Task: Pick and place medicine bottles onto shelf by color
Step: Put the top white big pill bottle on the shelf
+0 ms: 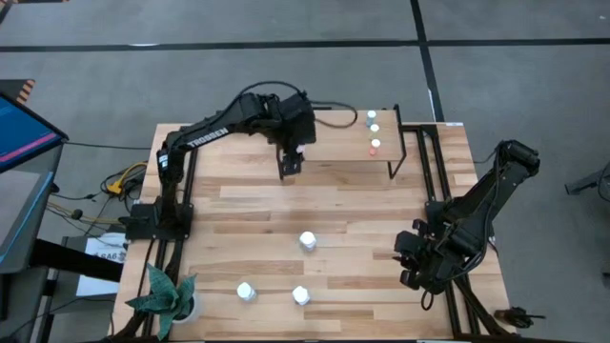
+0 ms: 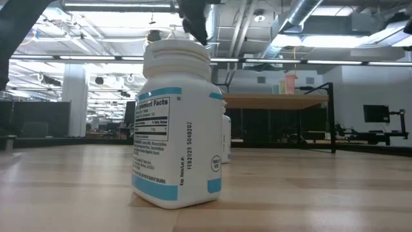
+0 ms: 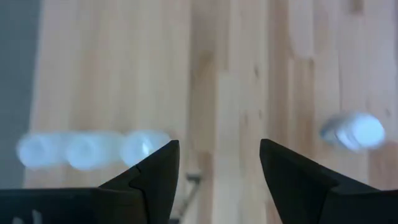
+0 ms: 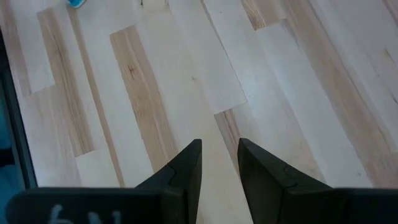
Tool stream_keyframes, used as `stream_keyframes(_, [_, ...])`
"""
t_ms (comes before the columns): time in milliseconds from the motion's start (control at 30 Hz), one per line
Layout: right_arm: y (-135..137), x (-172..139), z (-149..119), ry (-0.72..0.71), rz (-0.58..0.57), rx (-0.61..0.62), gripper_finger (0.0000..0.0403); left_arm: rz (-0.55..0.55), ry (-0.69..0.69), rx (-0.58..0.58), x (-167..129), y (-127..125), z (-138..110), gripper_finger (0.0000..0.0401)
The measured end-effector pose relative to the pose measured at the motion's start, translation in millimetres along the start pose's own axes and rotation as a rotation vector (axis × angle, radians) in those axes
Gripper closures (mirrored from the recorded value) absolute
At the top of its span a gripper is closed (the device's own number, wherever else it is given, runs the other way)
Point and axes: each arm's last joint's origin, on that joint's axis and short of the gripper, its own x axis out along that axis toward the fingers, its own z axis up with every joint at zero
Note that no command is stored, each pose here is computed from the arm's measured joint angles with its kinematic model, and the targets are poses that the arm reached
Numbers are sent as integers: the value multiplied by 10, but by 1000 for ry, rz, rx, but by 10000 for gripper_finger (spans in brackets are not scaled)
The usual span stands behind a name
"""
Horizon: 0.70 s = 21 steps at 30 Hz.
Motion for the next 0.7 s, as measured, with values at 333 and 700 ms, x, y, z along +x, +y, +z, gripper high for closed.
stream_keyframes(333, [30, 8, 10, -15, 20, 18, 276, -92, 143, 70, -108, -462, -125, 241])
stream_keyframes(700, [243, 249, -13, -64, 11, 23, 276, -213, -33, 76, -843, -892, -331, 259])
